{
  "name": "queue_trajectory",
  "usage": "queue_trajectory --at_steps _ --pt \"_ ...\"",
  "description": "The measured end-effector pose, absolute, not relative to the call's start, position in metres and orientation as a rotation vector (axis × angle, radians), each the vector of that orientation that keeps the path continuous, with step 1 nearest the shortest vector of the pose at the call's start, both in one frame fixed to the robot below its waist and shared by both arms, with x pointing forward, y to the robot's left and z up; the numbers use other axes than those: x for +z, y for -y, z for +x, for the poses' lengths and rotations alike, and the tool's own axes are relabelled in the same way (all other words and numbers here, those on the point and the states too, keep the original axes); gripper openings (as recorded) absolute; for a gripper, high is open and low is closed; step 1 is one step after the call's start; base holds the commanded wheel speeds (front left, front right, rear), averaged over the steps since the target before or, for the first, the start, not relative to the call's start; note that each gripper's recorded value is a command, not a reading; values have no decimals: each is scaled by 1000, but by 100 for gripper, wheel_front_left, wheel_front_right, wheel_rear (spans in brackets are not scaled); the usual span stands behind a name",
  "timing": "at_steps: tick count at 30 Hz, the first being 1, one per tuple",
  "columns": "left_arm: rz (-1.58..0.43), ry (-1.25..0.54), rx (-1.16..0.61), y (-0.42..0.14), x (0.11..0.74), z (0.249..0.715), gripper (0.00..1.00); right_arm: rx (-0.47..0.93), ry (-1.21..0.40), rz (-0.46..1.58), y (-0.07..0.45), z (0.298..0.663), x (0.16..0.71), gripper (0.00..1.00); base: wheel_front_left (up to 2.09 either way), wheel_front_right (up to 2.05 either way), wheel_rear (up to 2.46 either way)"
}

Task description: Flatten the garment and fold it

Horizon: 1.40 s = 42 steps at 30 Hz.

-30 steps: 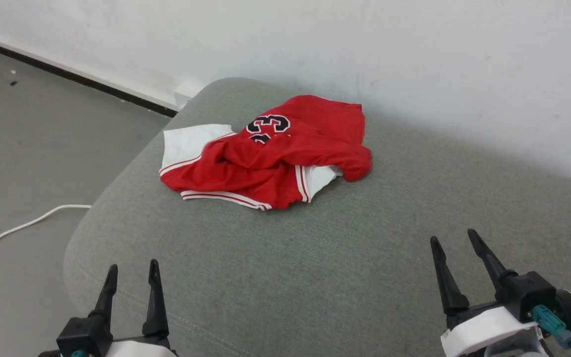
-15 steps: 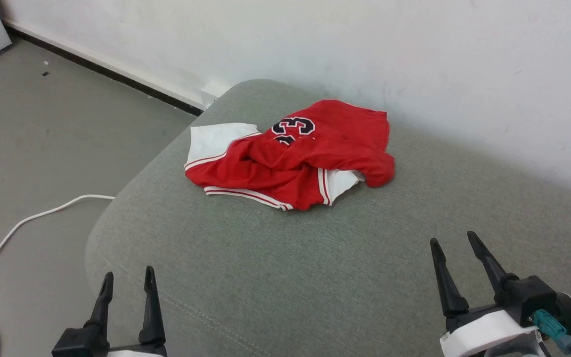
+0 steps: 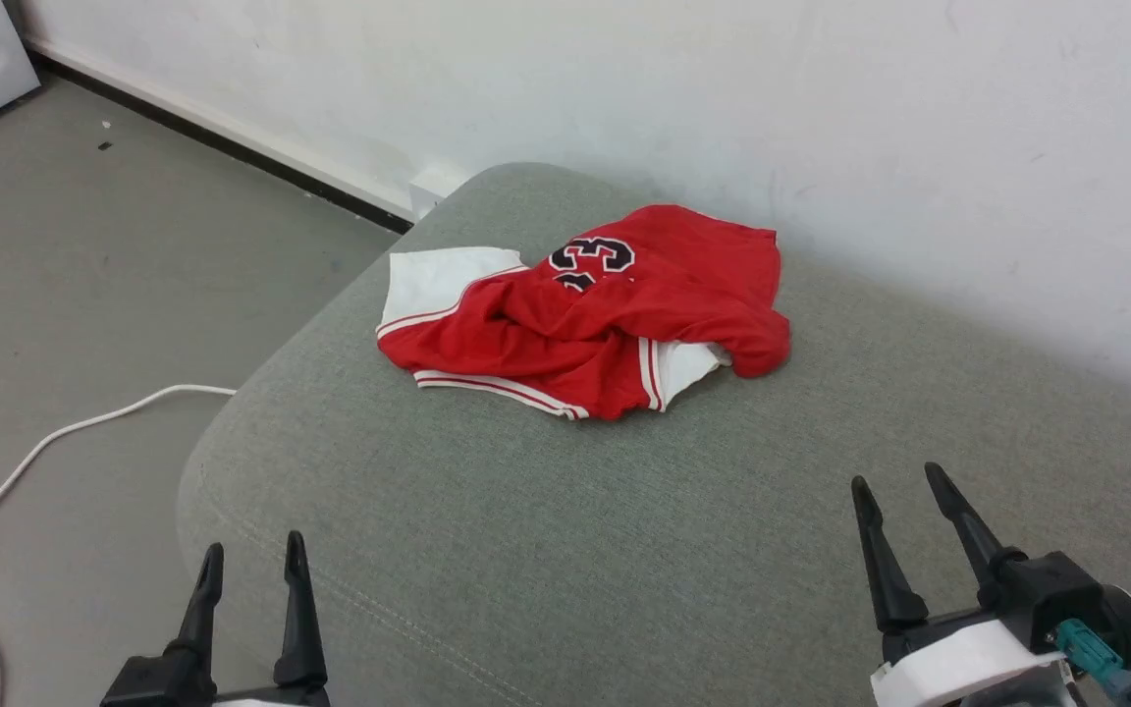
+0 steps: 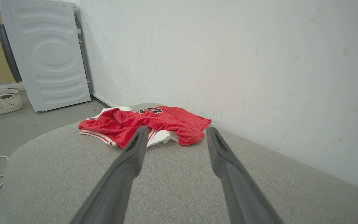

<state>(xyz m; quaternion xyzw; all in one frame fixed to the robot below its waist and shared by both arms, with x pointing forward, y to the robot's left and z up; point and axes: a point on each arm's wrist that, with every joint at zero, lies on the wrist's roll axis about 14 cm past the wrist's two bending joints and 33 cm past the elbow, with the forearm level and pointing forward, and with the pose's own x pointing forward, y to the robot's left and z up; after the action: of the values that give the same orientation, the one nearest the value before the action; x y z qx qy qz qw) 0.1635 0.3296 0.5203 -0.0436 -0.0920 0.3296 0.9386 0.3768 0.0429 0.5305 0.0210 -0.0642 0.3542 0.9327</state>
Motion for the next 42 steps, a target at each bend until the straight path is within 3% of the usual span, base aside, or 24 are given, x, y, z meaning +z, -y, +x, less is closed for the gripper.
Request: queue_trajectory --at_steps 10,15,22,30,42 --pt "-174 229 647 -326 526 173 100 704 116 47 -35 378 525 100 0 0 0" --pt "-152 378 547 -333 592 210 100 687 111 51 -30 384 521 100 0 0 0" --pt "-74 436 345 -333 675 277 100 645 135 58 -21 404 524 100 0 0 0" --pt "69 226 285 -363 689 362 100 612 167 55 -15 426 527 100 0 0 0" --pt "35 -205 142 -352 599 476 100 521 157 24 12 463 518 100 0 0 0"
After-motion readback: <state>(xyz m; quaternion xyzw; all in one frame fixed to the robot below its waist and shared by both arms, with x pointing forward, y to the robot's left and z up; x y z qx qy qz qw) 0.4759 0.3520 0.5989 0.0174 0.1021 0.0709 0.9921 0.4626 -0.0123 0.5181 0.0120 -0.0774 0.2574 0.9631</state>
